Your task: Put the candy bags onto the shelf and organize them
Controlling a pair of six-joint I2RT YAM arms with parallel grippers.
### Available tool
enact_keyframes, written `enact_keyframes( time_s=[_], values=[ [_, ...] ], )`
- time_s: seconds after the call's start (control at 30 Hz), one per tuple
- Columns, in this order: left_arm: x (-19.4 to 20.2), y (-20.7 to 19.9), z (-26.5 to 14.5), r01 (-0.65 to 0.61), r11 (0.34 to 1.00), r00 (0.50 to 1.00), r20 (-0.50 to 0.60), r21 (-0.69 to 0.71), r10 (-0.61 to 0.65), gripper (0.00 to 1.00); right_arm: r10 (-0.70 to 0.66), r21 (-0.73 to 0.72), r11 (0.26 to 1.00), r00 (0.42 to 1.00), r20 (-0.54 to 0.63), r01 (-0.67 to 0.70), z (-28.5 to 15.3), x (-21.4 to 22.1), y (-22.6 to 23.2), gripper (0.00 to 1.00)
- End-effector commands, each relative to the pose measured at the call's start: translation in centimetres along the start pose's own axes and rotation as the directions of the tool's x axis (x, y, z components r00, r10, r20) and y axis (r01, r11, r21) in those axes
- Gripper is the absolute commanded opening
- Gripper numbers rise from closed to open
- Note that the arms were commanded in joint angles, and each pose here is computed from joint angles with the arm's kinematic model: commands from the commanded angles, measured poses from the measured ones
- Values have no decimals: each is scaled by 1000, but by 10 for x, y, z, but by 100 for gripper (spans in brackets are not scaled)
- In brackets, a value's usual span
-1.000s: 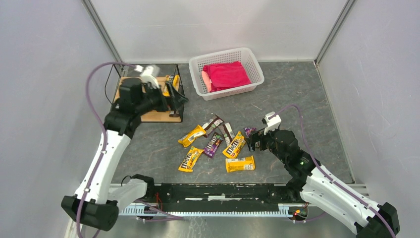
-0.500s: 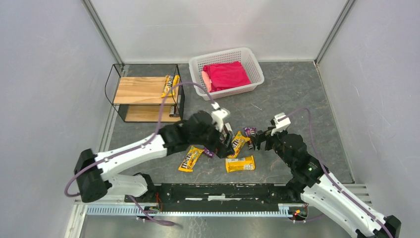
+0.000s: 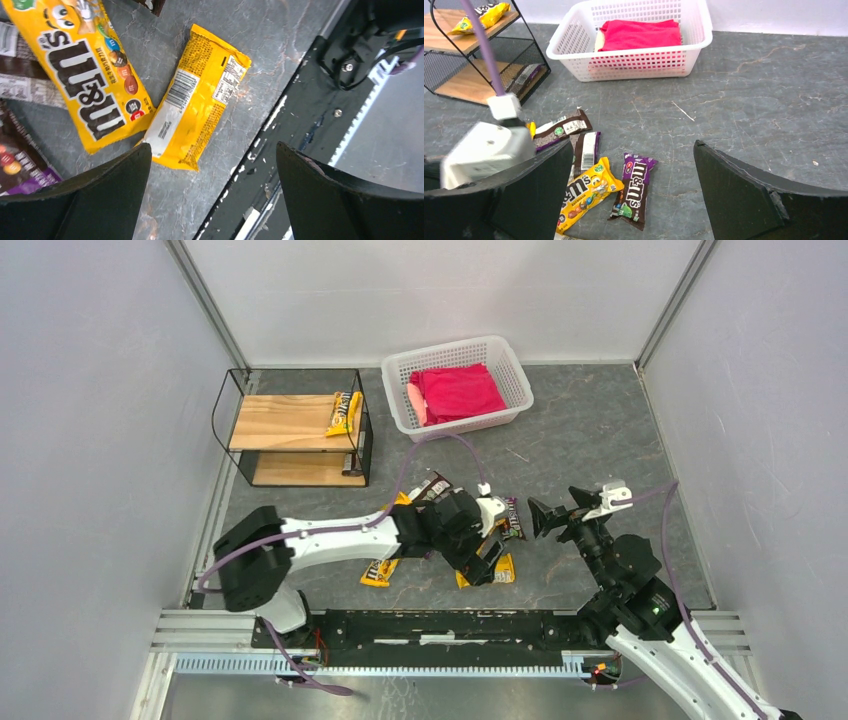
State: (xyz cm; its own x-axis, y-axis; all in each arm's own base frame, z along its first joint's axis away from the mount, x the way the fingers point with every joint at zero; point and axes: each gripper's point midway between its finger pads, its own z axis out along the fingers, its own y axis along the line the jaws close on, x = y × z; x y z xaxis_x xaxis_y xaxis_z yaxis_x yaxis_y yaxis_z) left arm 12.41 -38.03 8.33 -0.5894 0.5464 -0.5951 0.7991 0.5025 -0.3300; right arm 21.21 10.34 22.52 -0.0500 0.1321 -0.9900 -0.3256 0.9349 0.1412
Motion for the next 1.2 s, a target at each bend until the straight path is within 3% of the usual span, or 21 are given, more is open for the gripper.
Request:
enact_keyframes(
  time_s=[0.0, 0.33, 0.7, 1.0, 1.17],
  values=[
    [-23, -10, 18, -113, 994, 993, 32, 8, 112, 100, -13, 38, 999, 999, 29, 12, -1, -8, -8, 98],
    [-12, 14, 40, -188, 975, 982, -54, -121, 183, 98, -22, 42, 999, 1000, 12, 22, 0, -3, -9, 98],
    [8, 13, 58, -232, 966, 968, -121, -115, 218, 88, -19, 40, 999, 1000, 5, 19, 1, 0, -8, 98],
    [20, 32, 49, -93, 944, 993, -96, -318, 65, 68, -21, 39, 999, 1000, 0, 21, 1, 1, -8, 98],
    [32, 30, 41, -12, 931, 998, -68, -364, -14, 60, -19, 35, 999, 1000, -1, 19, 2, 1, -6, 98]
  ],
)
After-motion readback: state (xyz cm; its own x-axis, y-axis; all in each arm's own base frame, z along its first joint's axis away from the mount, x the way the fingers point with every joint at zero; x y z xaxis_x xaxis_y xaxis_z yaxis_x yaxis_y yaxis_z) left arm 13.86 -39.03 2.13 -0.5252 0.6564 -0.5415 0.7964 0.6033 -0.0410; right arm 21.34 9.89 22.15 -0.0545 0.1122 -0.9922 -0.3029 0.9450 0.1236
